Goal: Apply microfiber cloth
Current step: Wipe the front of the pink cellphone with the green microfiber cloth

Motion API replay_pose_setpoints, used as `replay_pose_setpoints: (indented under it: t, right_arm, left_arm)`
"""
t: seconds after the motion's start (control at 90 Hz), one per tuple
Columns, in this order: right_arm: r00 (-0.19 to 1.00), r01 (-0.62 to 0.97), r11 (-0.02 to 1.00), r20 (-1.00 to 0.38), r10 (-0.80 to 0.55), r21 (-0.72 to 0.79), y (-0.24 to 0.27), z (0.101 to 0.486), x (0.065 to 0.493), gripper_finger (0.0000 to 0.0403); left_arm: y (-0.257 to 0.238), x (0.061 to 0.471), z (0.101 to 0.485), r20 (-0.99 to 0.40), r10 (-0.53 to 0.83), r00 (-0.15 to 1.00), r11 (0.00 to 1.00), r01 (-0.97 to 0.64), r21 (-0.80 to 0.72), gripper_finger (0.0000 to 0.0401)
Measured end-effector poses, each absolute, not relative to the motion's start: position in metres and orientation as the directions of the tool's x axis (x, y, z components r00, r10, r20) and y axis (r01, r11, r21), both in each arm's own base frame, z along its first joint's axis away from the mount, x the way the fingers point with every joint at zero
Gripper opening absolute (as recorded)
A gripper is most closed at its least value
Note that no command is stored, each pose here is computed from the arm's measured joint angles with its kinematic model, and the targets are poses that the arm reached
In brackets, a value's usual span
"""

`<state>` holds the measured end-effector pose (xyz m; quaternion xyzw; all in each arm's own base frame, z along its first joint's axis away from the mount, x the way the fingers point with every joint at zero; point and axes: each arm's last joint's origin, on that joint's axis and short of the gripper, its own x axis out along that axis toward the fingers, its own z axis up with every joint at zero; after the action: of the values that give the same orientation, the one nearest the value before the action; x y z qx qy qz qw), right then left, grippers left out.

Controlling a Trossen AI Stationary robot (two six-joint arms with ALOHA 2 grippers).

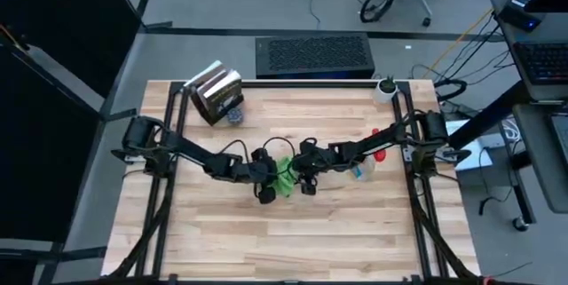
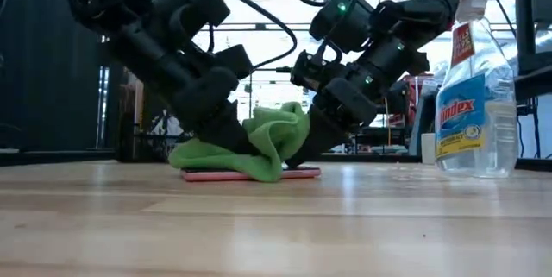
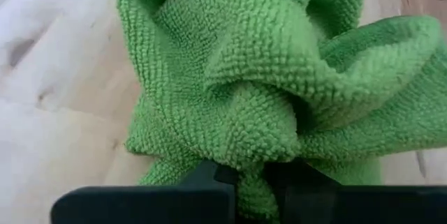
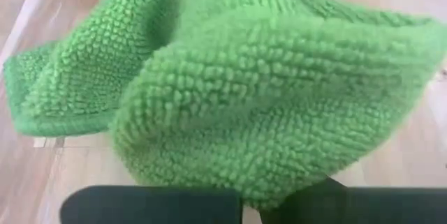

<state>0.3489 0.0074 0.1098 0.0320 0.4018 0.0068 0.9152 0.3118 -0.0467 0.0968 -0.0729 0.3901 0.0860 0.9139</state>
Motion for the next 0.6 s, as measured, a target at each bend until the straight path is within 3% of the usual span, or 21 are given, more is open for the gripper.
replay_pose_setpoints:
  t: [0.244,0.467,0.6]
  right_arm:
    - [0.667,0.016,0.997,-0.744,0.041,0.07,0.008,0.109,0.348,0.0]
    - [0.641,0.028,0.997,-0.767,0.032,0.065,0.007,0.105,0.345,0.0]
    - [0.652,0.031,0.997,-0.758,0.032,0.068,0.005,0.106,0.346,0.0]
  left_arm:
    - [-0.062,0.298,0.103,-0.801,0.032,0.598,0.98,-0.177,-0.093,0.0002]
    - [-0.074,0.268,0.126,-0.878,-0.141,0.456,0.966,-0.132,-0.224,0.0002]
    - [-0.075,0.258,0.144,-0.873,-0.087,0.48,0.973,-0.148,-0.178,0.0002]
